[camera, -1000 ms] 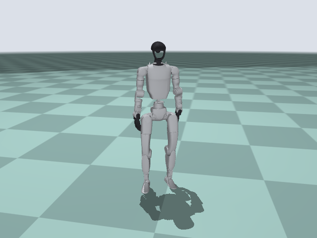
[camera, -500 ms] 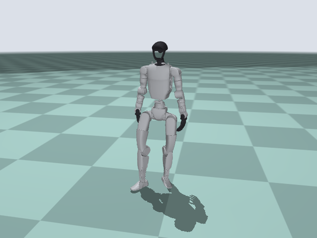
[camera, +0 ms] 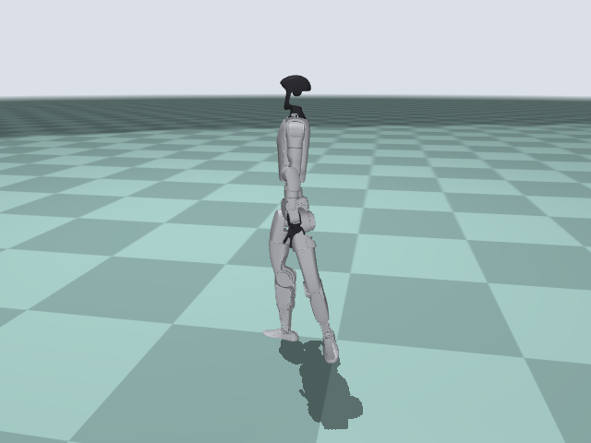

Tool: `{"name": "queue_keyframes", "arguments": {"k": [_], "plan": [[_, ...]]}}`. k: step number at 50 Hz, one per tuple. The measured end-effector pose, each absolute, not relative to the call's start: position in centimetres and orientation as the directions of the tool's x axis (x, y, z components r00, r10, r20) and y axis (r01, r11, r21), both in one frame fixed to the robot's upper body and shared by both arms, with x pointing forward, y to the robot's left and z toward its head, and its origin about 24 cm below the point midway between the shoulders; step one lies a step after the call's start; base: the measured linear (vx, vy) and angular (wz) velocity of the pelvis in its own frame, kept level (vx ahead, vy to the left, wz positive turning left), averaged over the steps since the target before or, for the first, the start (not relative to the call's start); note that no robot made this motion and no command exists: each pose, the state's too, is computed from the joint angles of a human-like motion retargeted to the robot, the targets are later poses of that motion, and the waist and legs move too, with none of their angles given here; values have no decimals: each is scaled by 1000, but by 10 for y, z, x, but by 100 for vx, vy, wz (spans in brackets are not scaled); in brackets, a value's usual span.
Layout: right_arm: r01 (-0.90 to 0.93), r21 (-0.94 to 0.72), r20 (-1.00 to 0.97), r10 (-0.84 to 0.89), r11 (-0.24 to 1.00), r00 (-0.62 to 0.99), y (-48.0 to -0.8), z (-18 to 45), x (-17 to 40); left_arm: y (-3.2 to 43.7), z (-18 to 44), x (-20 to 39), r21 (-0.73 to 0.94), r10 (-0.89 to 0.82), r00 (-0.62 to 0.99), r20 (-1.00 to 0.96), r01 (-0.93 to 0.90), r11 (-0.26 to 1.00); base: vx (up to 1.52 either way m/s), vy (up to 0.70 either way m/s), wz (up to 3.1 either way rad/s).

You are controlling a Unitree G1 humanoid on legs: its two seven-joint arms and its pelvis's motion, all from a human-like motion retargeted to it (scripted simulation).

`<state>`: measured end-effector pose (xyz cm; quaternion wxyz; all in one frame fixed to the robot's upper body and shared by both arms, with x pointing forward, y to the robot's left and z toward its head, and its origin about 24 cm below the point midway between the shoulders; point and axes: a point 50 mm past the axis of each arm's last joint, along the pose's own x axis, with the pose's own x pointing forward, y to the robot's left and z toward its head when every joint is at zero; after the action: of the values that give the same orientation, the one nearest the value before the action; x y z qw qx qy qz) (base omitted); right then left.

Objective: In place motions

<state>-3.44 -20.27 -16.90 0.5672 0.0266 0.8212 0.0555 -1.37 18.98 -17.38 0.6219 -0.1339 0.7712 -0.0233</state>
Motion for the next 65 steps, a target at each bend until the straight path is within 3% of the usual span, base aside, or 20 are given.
{"name": "queue_keyframes", "arguments": {"k": [5,10,22,34,42,47,50,58,65], "plan": [[-206,147,-950,80,967,-302,-203,-173,-12,185,-174,-9,-243,-286,-134,-949,-269,932,5,-34,-230],[-306,101,-968,23,947,-249,-213,-173,4,169,-176,4,-276,-302,-122,-946,-195,941,-1,-7,-212],[-227,87,-962,22,970,-273,-217,-171,0,183,-177,20,-274,-263,-104,-959,113,955,8,2,-57],[-290,95,-956,6,952,-293,-216,-171,-5,173,-177,7,-321,-326,-109,-939,-62,945,3,12,77],[-268,135,-961,60,954,-270,-203,-173,4,194,-175,22,-252,-247,-115,-962,26,967,-13,3,319],[-337,92,-992,55,937,-117,-203,-175,41,202,-173,49,-196,-195,-33,-980,58,979,-44,4,212],[-394,55,-998,36,918,-55,-204,-172,62,200,-174,51,-142,-141,-15,-990,1,990,-45,3,254],[-383,45,-999,42,923,-17,-202,-173,63,169,-181,37,-76,-68,34,-997,-419,905,-27,16,360],[-366,111,-976,32,924,-213,-193,-178,1,180,-180,31,-44,-44,9,-999,-357,933,-4,21,402]]}}
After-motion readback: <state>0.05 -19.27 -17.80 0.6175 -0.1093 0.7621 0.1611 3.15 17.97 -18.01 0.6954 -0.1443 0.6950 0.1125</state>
